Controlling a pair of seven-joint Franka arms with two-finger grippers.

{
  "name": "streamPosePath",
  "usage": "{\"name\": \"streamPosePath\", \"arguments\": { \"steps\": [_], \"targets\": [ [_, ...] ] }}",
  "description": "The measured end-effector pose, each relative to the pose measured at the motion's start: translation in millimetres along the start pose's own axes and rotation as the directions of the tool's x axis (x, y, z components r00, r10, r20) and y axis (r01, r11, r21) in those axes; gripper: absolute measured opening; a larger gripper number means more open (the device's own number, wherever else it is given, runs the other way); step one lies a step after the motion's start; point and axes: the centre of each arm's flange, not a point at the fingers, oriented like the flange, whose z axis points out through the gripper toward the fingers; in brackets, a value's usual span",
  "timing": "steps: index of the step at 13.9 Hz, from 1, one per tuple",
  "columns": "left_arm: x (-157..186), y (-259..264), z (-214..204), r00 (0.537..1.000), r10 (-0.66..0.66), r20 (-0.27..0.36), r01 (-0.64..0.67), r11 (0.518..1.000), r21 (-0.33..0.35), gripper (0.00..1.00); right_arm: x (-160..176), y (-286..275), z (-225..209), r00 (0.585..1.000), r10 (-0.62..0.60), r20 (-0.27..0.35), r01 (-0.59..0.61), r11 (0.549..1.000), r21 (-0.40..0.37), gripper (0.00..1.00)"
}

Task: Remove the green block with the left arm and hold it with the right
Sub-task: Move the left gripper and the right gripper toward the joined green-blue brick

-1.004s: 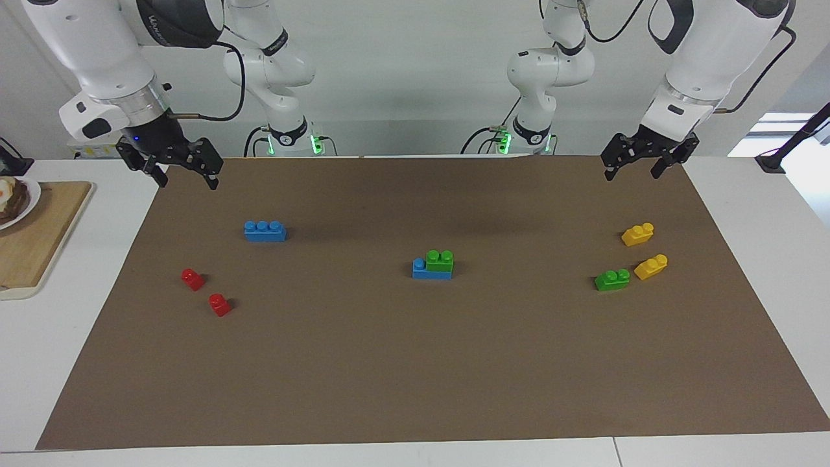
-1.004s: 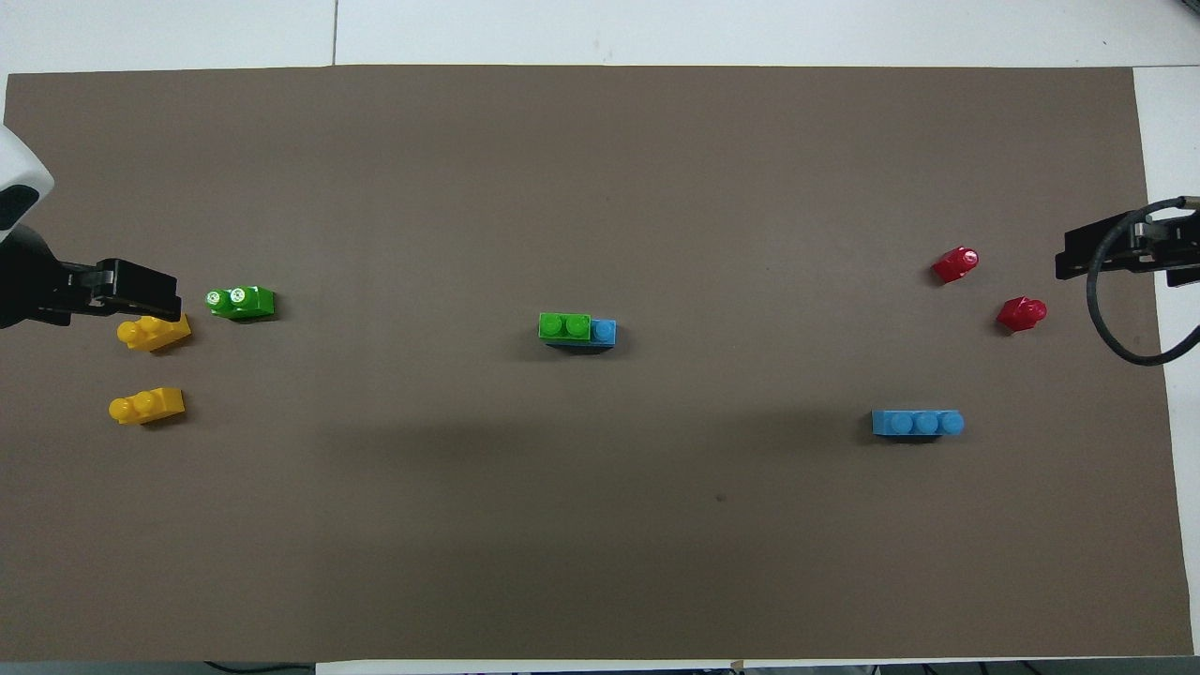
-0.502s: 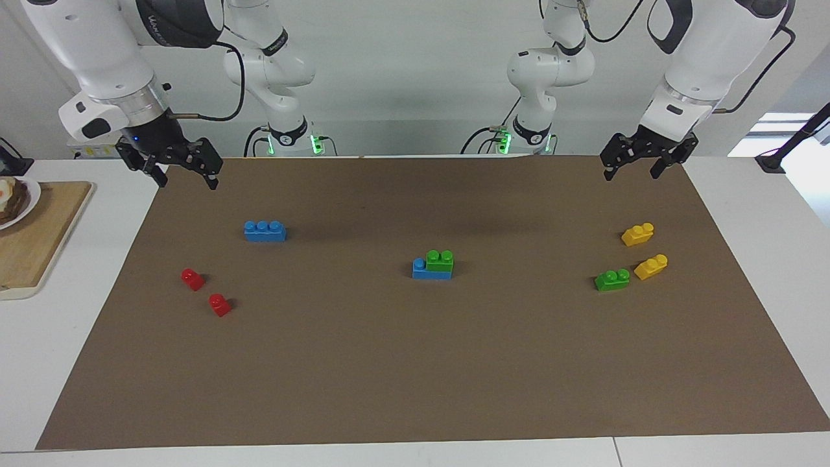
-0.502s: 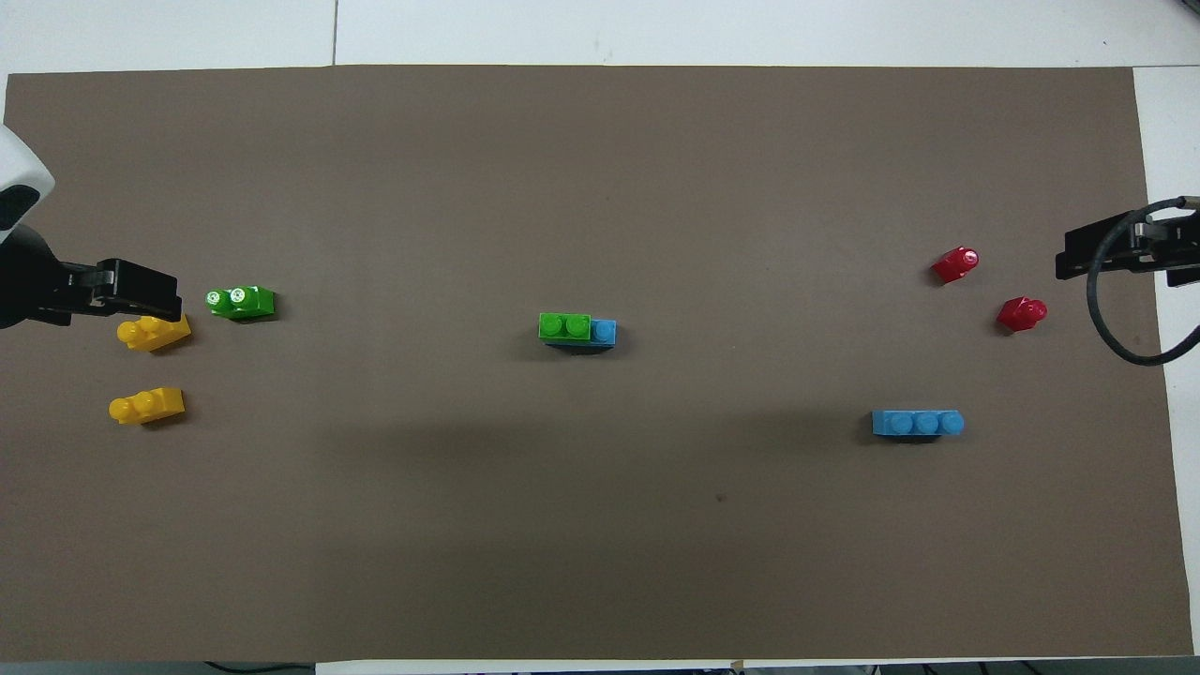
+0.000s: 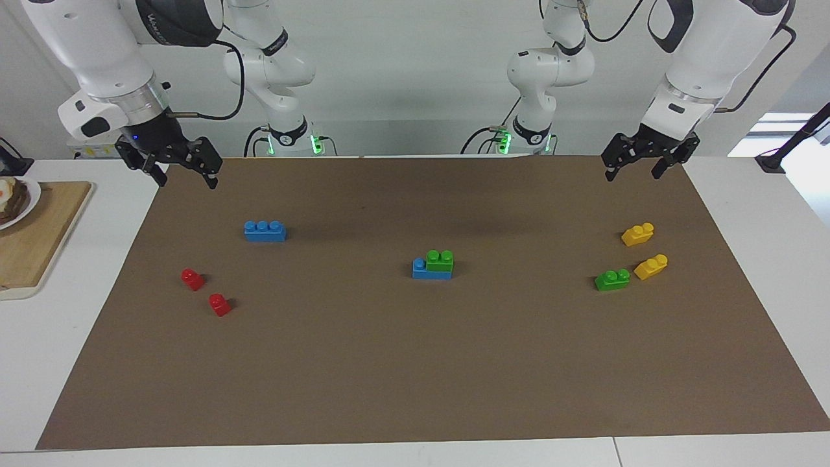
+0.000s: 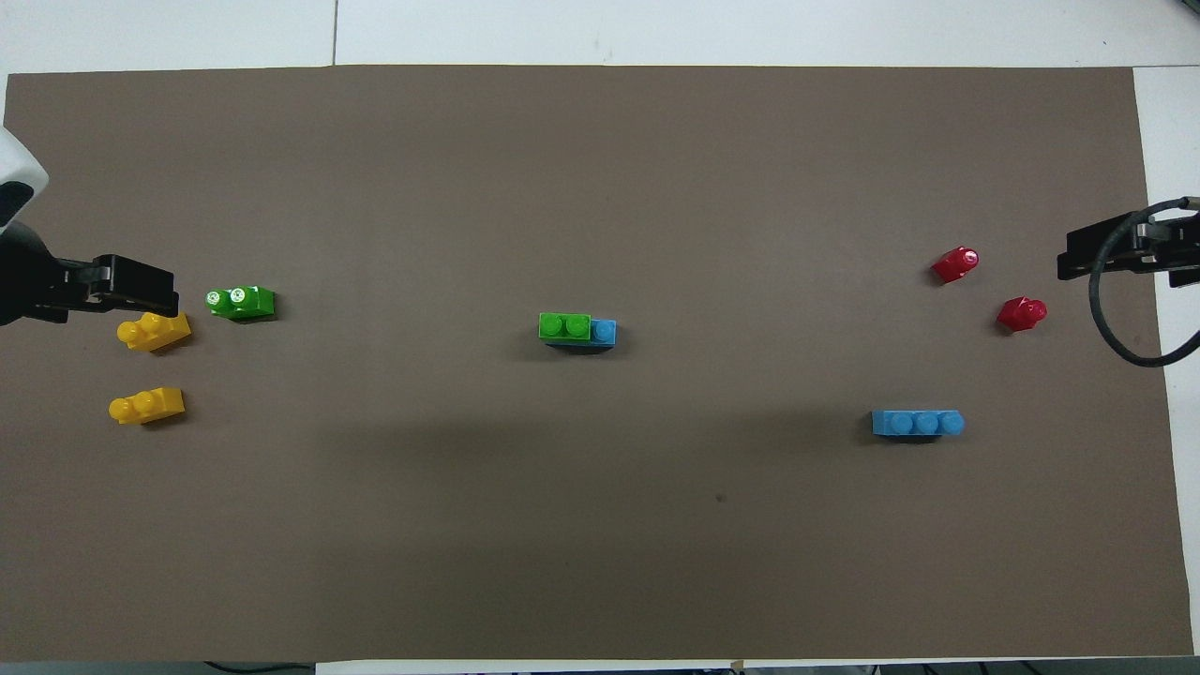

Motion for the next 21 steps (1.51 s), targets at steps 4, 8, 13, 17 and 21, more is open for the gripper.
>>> {"name": "streamPosePath", "arguments": {
  "steps": [4,8,13,17,21],
  "targets": [
    [0,-21,9,0.998,-0.059,0.004,0.059,0.998,0.000,1.00,0,0,0,0.999,0.039,0.001,-0.039,0.999,0.000,1.00],
    [-3,19,19,0.994,-0.112,0.005,0.112,0.994,-0.002,1.00,-1,-7,3,0.968,0.250,0.007,-0.250,0.968,-0.002,1.00],
    [-8,78,20,0.899,-0.437,0.007,0.437,0.898,-0.058,1.00,-6,-42,15,0.766,0.637,0.085,-0.641,0.767,0.028,1.00],
    [-22,117,33,0.747,-0.662,0.071,0.665,0.746,-0.039,1.00,-8,-62,35,0.561,0.800,0.213,-0.822,0.569,0.025,1.00],
    [-36,148,37,0.557,-0.823,0.107,0.829,0.559,-0.013,1.00,1,-84,74,0.404,0.843,0.355,-0.898,0.440,-0.021,1.00]
  ]
}}
